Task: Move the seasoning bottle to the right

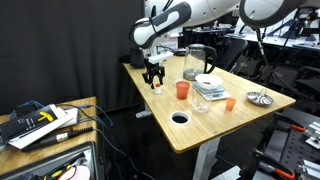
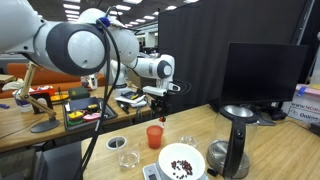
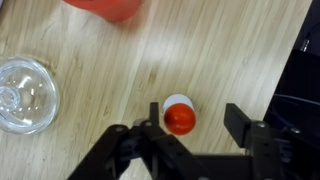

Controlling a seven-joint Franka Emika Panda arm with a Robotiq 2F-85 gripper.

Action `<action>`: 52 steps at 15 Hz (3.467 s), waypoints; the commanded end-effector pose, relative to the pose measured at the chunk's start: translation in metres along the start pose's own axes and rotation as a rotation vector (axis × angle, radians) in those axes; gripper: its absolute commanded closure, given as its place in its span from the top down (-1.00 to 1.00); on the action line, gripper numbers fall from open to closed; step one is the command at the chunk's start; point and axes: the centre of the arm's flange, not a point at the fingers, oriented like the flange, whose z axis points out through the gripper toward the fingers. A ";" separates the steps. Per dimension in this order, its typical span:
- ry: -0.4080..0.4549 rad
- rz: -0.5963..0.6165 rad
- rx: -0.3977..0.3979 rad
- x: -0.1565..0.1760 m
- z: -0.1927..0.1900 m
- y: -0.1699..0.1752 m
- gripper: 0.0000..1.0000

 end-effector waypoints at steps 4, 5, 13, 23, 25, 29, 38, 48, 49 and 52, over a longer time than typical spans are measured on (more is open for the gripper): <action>-0.022 0.024 0.050 0.029 -0.008 0.008 -0.68; -0.023 0.029 0.048 0.028 -0.007 0.010 -0.80; 0.077 0.086 0.015 -0.003 -0.045 0.022 -0.84; 0.170 0.425 -0.106 -0.086 -0.155 0.065 -0.84; 0.155 0.556 -0.080 -0.099 -0.164 0.070 -0.84; 0.062 0.768 -0.023 -0.128 -0.165 0.089 -0.84; 0.057 0.747 -0.048 -0.078 -0.176 0.085 -0.35; 0.048 0.843 -0.013 -0.116 -0.172 0.113 -0.84; 0.036 0.867 -0.002 -0.126 -0.170 0.120 -0.84; -0.030 0.961 0.041 -0.166 -0.161 0.138 -0.84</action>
